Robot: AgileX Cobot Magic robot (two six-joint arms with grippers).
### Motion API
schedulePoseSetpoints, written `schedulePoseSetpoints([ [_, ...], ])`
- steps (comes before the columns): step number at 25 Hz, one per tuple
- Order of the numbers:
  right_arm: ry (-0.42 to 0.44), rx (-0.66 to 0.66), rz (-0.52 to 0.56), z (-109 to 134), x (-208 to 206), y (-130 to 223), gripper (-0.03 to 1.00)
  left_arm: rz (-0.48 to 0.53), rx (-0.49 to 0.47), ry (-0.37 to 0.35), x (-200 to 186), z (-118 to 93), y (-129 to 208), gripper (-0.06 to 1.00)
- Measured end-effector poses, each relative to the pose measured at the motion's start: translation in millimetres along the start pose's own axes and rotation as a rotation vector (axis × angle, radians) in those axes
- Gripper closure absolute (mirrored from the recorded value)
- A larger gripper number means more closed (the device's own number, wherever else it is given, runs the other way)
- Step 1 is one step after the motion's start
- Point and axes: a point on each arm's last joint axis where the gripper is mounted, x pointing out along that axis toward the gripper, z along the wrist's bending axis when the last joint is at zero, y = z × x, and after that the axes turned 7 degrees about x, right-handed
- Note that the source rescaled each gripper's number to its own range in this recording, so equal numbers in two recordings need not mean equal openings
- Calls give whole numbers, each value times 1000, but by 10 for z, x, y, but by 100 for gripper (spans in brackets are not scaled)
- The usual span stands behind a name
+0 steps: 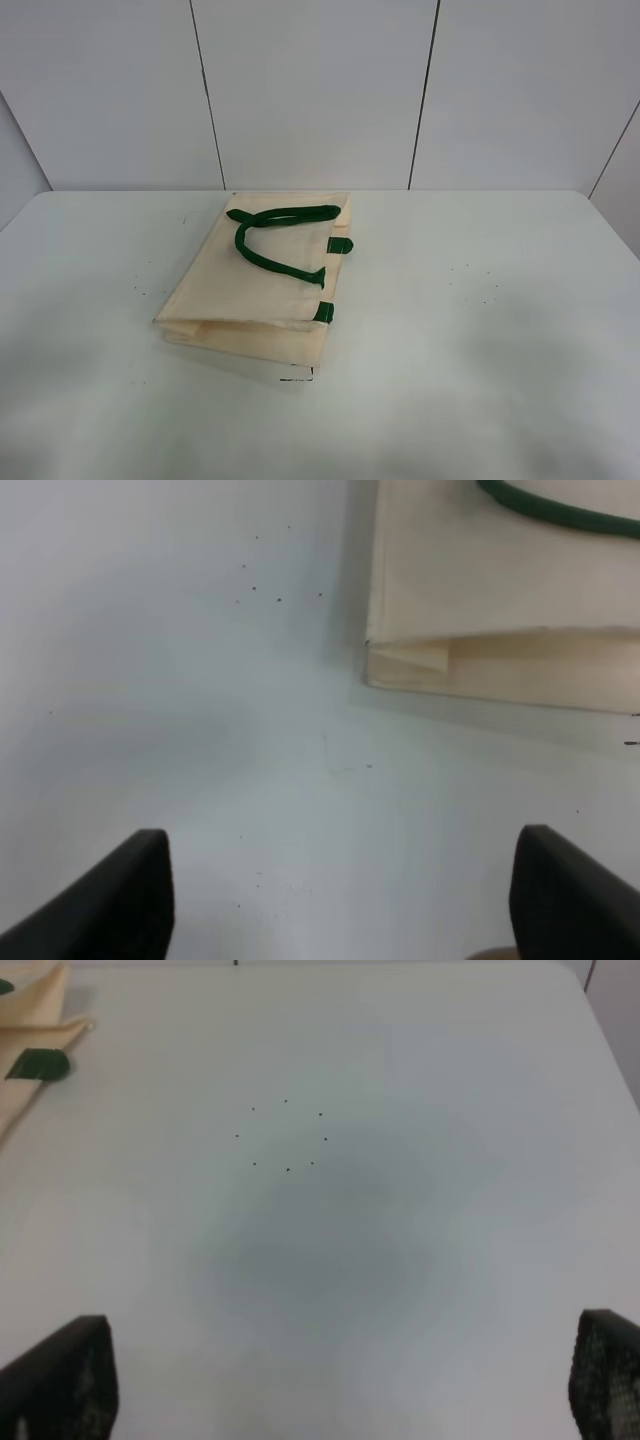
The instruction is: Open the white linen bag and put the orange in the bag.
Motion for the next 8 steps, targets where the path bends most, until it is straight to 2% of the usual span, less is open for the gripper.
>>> schedulePoseSetpoints([
  [8, 0, 0, 0, 0, 0, 0, -3, 0, 0, -1, 0, 1, 0, 8],
])
